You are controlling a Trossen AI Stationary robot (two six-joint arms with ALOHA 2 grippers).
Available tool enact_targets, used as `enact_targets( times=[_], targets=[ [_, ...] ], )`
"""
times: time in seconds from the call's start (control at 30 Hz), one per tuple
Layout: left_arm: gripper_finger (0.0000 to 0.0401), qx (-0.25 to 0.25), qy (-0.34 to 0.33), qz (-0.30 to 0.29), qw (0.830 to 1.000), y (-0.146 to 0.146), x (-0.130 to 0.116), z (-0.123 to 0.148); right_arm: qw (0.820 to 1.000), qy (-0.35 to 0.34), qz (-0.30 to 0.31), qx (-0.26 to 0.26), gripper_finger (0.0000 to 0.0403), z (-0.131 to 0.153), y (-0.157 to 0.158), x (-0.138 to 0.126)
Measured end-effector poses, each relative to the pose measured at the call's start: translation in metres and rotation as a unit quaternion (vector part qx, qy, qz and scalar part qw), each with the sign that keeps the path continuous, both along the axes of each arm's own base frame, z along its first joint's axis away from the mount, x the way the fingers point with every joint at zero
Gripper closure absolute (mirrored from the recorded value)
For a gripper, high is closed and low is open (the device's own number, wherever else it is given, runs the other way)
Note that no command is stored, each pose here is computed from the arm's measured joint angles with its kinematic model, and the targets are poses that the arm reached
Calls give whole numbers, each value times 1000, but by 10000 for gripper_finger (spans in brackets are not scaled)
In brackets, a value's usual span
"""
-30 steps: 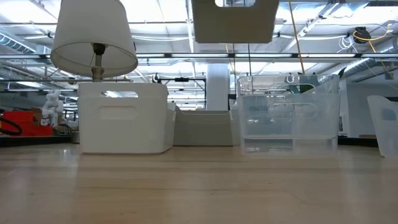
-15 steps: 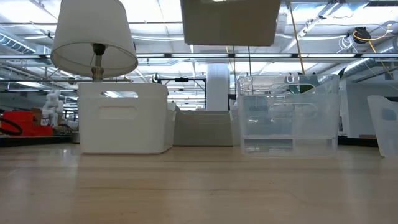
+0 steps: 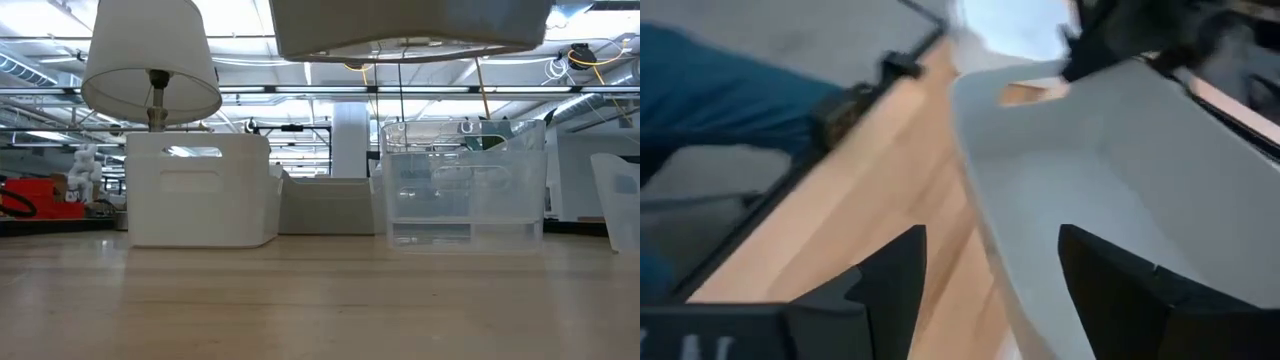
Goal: Stack baskets by color
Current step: Stack the bottom gray bin on top of the top gray bin
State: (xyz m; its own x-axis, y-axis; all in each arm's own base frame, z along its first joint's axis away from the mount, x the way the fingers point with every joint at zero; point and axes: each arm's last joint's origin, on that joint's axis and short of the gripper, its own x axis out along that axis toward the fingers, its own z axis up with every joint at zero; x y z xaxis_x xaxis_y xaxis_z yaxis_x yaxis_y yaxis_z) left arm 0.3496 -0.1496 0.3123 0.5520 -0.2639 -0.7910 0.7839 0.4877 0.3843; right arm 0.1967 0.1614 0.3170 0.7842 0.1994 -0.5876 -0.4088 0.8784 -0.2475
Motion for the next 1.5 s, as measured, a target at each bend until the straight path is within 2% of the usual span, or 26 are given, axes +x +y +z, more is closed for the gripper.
enact_targets(
  times=[0.07,0.23,0.33,0.47,0.57,0.83,1.03,1.17,1.5],
  targets=[
    [396,2,6,3,1000,3,0,-1,1000,10,-26,-7,188,-2,6,8],
    [397,14,18,-1,1000,9,0,-2,989,115,-18,-86,198,-6,19,21],
    [395,1,30,-7,1000,9,-1,-3,983,154,-16,-99,202,0,24,26],
    [393,3,30,-22,999,5,-3,-3,986,140,-27,-89,204,8,32,36],
    [397,2,30,-29,999,4,-4,-3,987,124,-43,-96,204,3,37,43],
    [396,-5,34,-15,999,3,-4,-3,973,125,-124,-152,204,-32,48,64],
    [389,-8,35,-6,999,3,-4,-3,963,140,-143,-180,212,-50,45,78],
    [393,-7,35,-5,999,4,-4,-3,962,143,-148,-181,245,-52,42,82],
    [389,2,31,26,999,5,-3,-3,968,170,-115,-146,380,-48,43,80]
  ],
)
